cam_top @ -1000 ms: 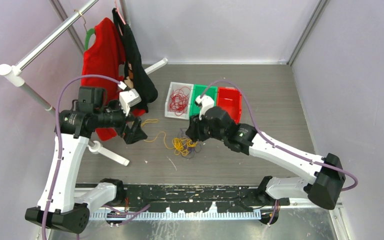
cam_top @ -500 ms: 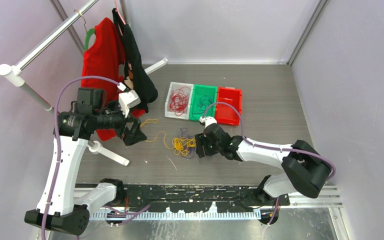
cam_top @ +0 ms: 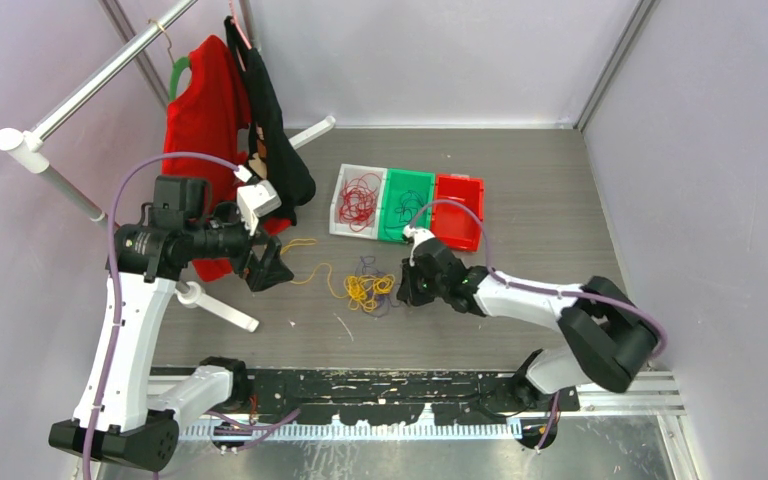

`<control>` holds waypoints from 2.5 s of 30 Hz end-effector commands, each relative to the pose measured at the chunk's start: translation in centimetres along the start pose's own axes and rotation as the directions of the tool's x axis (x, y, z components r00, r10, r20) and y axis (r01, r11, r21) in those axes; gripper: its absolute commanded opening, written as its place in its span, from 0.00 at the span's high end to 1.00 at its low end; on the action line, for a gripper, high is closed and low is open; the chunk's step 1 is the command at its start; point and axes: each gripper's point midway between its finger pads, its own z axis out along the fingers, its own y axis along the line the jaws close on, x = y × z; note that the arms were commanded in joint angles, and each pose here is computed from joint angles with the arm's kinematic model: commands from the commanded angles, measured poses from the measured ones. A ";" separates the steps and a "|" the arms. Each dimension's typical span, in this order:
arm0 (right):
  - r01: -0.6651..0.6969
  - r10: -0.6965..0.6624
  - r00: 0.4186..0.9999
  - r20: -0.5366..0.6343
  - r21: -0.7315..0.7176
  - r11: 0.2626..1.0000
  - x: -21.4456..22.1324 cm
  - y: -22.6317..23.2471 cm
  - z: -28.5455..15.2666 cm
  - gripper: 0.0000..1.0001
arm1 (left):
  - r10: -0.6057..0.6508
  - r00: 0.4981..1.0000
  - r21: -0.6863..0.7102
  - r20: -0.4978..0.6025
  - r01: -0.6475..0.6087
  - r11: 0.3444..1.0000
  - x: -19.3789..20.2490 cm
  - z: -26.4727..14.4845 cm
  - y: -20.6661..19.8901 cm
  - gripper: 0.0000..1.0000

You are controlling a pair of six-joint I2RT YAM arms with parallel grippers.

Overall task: Untangle the cables
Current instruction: Untie the cable.

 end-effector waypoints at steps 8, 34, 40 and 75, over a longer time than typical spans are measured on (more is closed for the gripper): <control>0.073 -0.011 0.979 0.205 -0.299 0.951 -11.4 10.3 -12.2 0.99 | 0.127 0.984 -0.024 0.122 -0.125 0.992 -3.1 -1.3 -0.6 0.01; 0.171 -0.150 0.985 0.082 -0.534 0.828 -15.3 21.9 -14.3 0.99 | 0.107 0.963 0.153 0.248 -0.148 0.977 -6.7 2.0 -3.2 0.11; 0.189 -0.173 0.982 0.081 -0.548 0.815 -14.8 22.3 -14.7 0.99 | 0.070 0.966 0.265 0.250 -0.138 0.954 -5.9 2.0 -5.1 0.12; 0.135 -0.099 0.991 0.092 -0.684 0.717 -14.6 24.7 -17.5 0.99 | 0.159 0.947 -0.056 0.281 -0.149 0.987 -7.9 4.8 0.7 0.90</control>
